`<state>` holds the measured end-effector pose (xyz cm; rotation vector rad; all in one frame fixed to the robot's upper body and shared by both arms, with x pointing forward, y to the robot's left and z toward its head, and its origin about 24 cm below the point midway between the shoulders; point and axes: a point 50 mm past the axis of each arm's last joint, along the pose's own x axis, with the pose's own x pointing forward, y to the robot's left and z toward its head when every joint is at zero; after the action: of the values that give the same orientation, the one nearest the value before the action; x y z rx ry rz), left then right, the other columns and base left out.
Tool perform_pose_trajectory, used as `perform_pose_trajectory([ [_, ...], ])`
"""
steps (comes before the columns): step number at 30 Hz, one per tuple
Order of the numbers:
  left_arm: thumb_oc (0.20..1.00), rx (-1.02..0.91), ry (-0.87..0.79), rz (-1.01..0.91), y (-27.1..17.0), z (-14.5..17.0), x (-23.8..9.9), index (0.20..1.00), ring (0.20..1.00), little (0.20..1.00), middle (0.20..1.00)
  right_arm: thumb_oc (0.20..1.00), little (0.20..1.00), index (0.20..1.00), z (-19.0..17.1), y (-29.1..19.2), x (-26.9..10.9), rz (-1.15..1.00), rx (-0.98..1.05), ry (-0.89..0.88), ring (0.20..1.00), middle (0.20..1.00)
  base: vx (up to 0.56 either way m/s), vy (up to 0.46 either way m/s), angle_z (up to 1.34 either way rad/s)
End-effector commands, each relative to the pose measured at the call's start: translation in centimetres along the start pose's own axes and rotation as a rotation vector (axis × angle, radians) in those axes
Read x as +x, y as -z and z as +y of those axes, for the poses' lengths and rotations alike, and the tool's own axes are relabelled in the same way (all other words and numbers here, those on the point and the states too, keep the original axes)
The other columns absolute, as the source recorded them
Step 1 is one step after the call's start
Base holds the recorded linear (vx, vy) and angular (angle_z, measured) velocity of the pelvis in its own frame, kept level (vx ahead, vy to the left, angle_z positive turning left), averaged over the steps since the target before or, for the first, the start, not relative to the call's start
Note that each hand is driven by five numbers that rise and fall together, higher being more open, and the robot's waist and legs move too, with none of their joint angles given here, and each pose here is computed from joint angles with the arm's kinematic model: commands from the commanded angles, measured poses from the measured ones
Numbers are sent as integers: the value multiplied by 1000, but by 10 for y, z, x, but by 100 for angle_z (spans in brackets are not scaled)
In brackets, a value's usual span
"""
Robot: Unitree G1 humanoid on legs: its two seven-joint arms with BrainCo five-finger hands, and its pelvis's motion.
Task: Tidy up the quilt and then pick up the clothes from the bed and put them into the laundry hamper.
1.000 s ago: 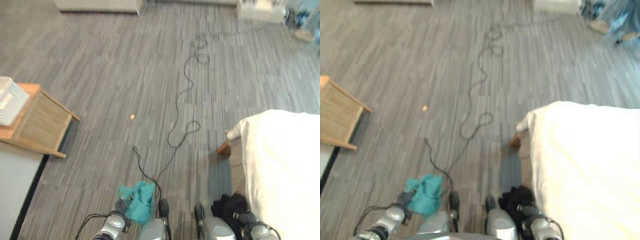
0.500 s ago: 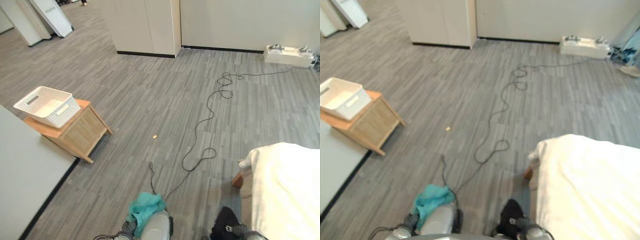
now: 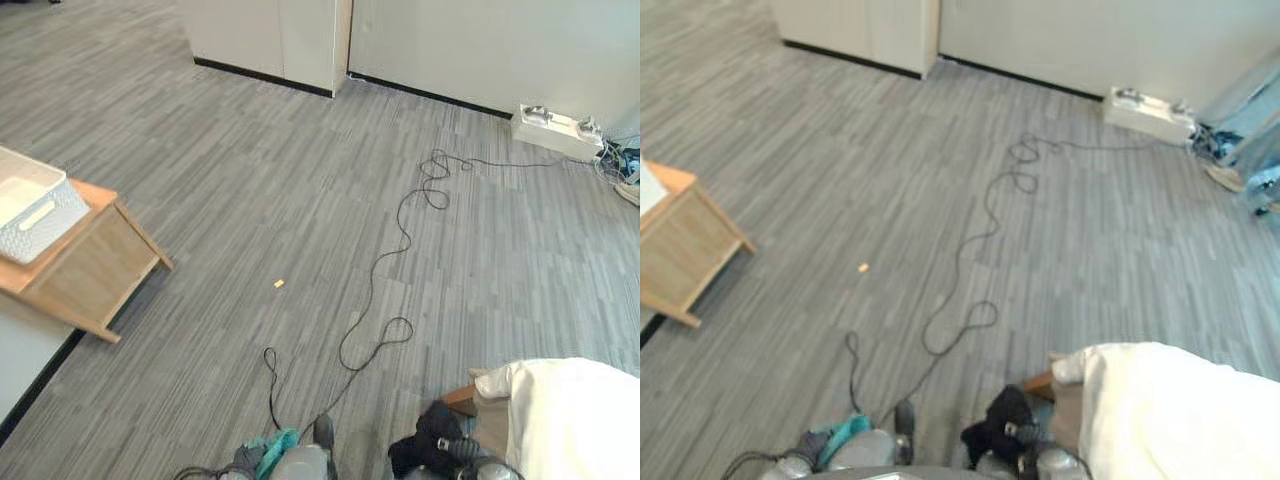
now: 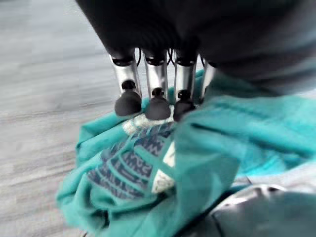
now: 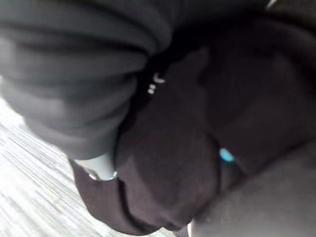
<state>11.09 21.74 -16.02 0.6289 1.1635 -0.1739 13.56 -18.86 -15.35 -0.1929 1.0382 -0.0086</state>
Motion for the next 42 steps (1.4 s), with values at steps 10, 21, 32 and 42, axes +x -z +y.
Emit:
perform_pose_trajectory([
  [10, 200, -34, 50, -172, -59, -21, 1, 200, 200, 200, 200, 200, 200, 200, -5, -1, 1, 8, -25, 6, 200, 200, 673, -223, 85],
  [21, 200, -181, -47, -129, -41, -8, 1, 200, 200, 200, 200, 200, 200, 200, -7, -10, 3, -15, -116, 14, 200, 200, 525, -119, 56],
  [32, 200, -134, -110, 1, -7, 5, 1, 200, 200, 200, 200, 200, 200, 200, 19, -36, 4, -115, 4, -28, 200, 200, 653, 142, 108],
  [42, 200, -91, -105, -170, -46, 18, 3, 200, 200, 200, 200, 200, 200, 200, 13, -19, 2, -62, -49, -38, 200, 200, 749, -286, 137],
])
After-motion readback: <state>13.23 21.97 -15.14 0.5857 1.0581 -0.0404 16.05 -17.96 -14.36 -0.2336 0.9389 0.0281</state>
